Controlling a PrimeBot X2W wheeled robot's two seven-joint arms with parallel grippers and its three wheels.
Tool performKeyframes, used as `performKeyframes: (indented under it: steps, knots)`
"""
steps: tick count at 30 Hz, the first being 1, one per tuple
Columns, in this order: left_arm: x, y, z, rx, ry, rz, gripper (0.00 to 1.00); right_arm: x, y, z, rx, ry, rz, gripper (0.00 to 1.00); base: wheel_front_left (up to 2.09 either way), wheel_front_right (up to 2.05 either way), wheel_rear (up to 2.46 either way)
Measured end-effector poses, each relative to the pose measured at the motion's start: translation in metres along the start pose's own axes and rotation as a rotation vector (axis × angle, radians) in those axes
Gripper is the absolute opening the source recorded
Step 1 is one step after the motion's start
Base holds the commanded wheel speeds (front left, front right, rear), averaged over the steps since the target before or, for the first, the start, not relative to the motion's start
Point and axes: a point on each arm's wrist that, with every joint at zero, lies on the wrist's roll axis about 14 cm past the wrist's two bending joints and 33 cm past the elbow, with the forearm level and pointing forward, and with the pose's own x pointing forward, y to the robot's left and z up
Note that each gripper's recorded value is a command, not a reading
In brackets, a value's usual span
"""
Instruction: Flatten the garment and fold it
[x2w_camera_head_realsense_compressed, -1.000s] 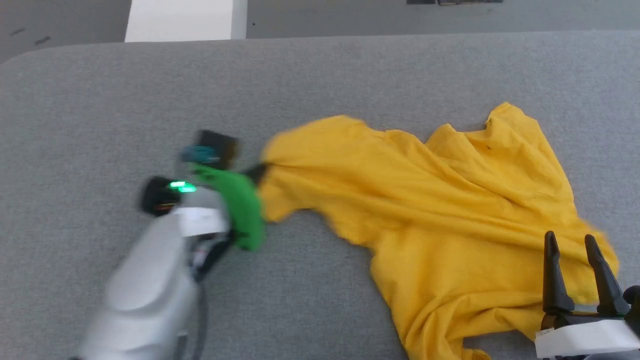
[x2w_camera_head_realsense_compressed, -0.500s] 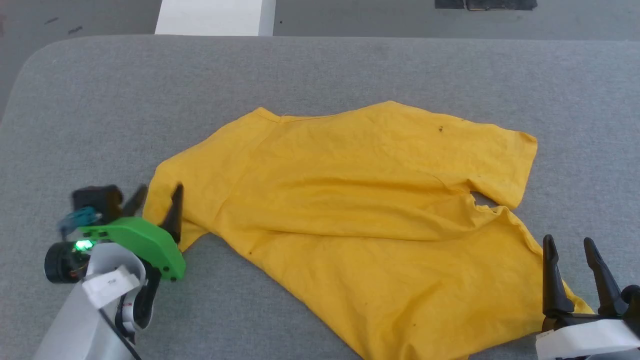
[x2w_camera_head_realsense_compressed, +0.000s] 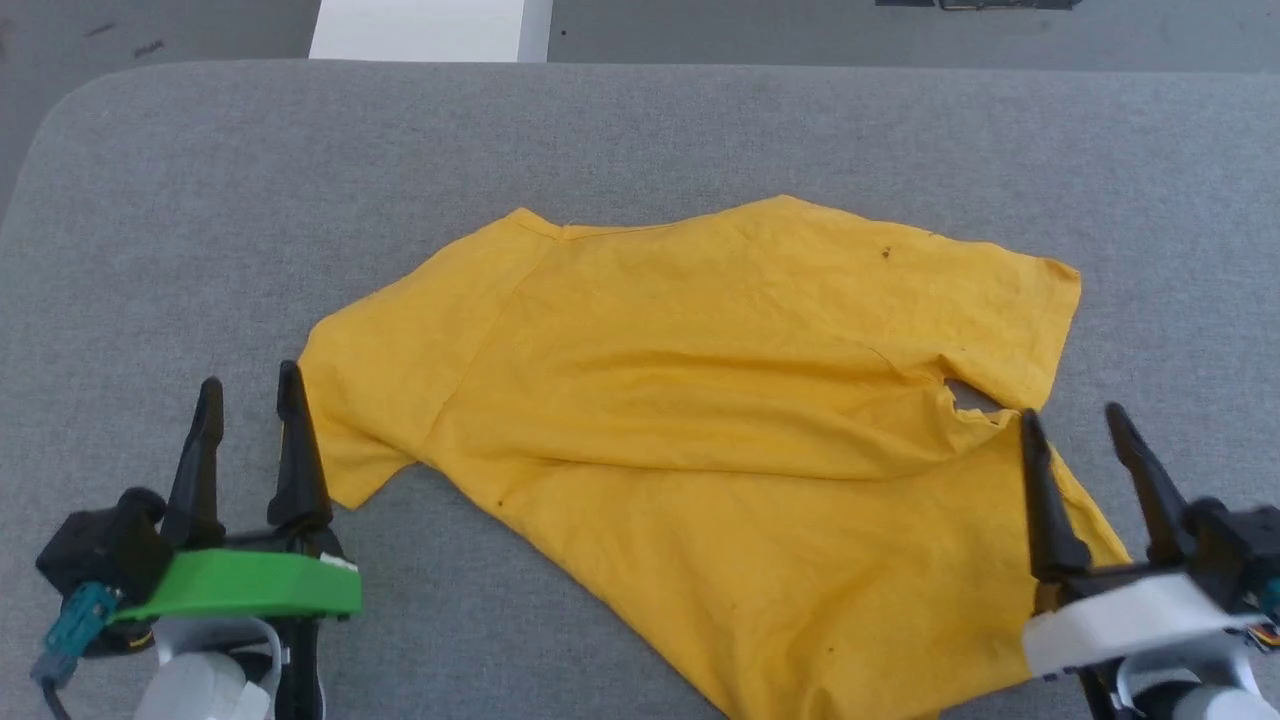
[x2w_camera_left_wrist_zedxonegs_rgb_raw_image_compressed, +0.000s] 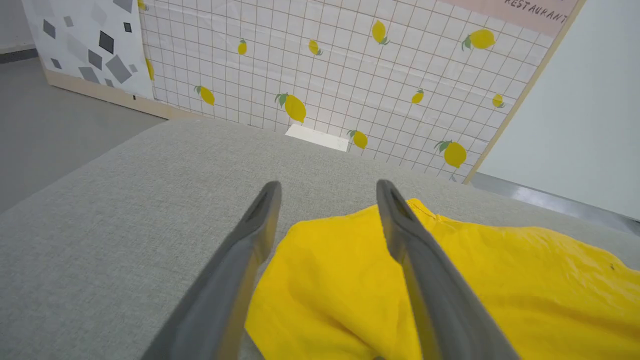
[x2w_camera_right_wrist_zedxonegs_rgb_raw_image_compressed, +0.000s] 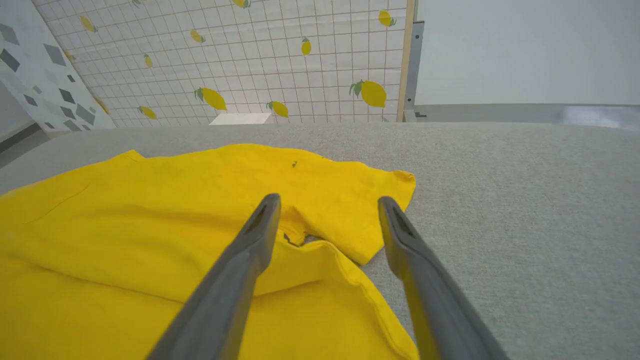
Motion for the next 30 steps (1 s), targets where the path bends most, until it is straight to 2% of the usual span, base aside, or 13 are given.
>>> performKeyframes:
  steps: [5, 8, 12, 16, 17, 19, 20, 25, 30]
  knots:
    - [-0.009, 0.006, -0.005, -0.029, 0.001, 0.033, 1.00, 0.015, 0.029, -0.010, -0.052, 0.137, 0.086, 1.00, 0.00, 0.00, 0.00]
    - [-0.012, 0.009, -0.003, -0.032, -0.009, 0.044, 1.00, 0.018, 0.037, -0.029, -0.066, 0.292, 0.111, 1.00, 0.00, 0.00, 0.00]
    - [-0.016, 0.016, -0.004, -0.035, -0.009, 0.065, 1.00, 0.021, 0.038, -0.050, -0.103, 0.460, 0.115, 1.00, 0.00, 0.00, 0.00]
    - [-0.019, 0.020, -0.004, -0.037, -0.014, 0.078, 1.00, 0.023, 0.038, -0.073, -0.085, 0.617, 0.117, 1.00, 0.00, 0.00, 0.00]
    - [-0.020, 0.020, -0.004, -0.042, -0.013, 0.079, 1.00, 0.023, 0.037, -0.079, -0.070, 0.654, 0.118, 0.60, 0.00, 0.00, 0.00]
    - [-0.020, 0.020, -0.007, -0.048, -0.007, 0.078, 1.00, 0.026, 0.037, -0.084, -0.061, 0.692, 0.119, 0.17, 0.00, 0.00, 0.00]
    - [-0.020, 0.020, -0.008, -0.048, -0.003, 0.077, 1.00, 0.031, 0.037, -0.084, -0.069, 0.692, 0.117, 0.00, 0.00, 0.00, 0.00]
    - [-0.017, 0.018, -0.014, -0.034, 0.012, 0.063, 1.00, 0.049, 0.016, -0.075, -0.027, 0.642, 0.052, 0.00, 0.00, 0.00, 0.00]
    - [-0.016, 0.015, -0.023, -0.044, 0.034, 0.052, 1.00, 0.035, -0.032, -0.072, 0.059, 0.602, -0.092, 0.00, 0.00, 0.00, 0.00]
